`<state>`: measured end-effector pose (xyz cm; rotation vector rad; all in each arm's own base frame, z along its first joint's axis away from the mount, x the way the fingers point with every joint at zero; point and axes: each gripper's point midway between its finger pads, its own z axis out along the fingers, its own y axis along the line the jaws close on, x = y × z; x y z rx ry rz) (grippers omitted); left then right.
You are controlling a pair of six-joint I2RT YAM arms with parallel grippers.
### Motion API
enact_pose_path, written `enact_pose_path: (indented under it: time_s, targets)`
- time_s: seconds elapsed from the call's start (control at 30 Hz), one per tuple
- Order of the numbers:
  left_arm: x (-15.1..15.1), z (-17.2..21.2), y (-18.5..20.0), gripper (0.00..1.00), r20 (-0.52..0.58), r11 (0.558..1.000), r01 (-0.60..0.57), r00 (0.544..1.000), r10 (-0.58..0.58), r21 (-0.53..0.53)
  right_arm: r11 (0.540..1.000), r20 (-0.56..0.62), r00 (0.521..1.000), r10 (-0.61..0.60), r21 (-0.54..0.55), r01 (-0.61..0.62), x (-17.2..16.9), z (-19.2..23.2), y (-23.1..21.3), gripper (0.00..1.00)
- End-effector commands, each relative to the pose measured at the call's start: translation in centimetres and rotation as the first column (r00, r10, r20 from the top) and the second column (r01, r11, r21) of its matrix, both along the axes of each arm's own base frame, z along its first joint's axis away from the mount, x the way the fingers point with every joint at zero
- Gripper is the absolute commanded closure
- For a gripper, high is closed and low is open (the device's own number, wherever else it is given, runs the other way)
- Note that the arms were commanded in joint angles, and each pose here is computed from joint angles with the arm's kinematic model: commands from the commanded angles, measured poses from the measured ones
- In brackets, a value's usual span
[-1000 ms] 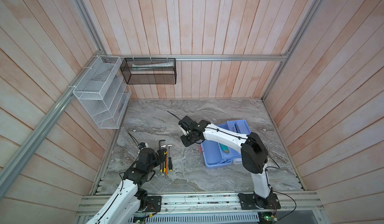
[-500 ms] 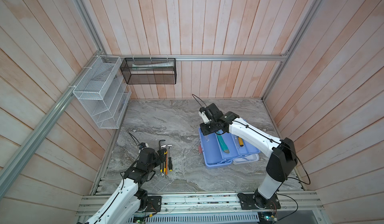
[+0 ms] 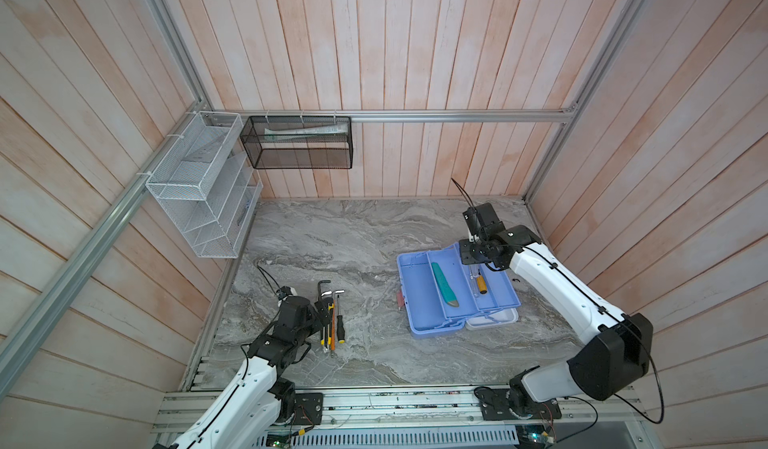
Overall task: Pack the tool kit
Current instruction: 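Carry the clear screwdriver into the blue tray with the right gripper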
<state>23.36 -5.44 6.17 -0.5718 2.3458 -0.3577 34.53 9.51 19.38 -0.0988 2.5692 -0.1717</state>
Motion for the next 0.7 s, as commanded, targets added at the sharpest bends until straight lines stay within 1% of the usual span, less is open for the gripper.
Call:
enact_pose_path:
  time_s: [0.0,0.13,0.43,0.47,0.57,0.67]
  targets:
    - [0.4,0.4,0.4,0.0,0.014,1.0,-0.018,1.0,0.018,0.01,0.989,-0.033,0.995,-0.089,-0.122,0.085,-1.5,-0.8,-3.7,1.0]
    - [0.4,0.3,0.3,0.0,0.013,1.0,-0.014,1.0,0.014,0.012,0.974,-0.065,0.989,-0.133,-0.193,0.118,-2.0,-2.2,-5.8,1.0]
    - [0.4,0.3,0.3,0.0,0.012,1.0,-0.016,1.0,0.016,0.011,0.982,-0.101,0.989,-0.108,-0.166,0.091,-2.0,-4.7,-5.6,1.0]
    - [0.4,0.3,0.3,0.0,0.012,1.0,-0.014,1.0,0.014,0.012,0.983,-0.103,0.989,-0.102,-0.16,0.084,-1.9,-4.9,-5.4,0.96]
    - [0.5,0.3,0.3,0.0,0.011,1.0,-0.013,1.0,0.013,0.011,0.985,-0.115,0.989,-0.094,-0.155,0.076,-1.9,-5.2,-5.2,0.79]
    - [0.4,0.3,0.3,0.0,0.009,1.0,-0.014,1.0,0.014,0.011,0.986,-0.131,0.987,-0.09,-0.154,0.069,-1.9,-5.0,-5.1,0.68]
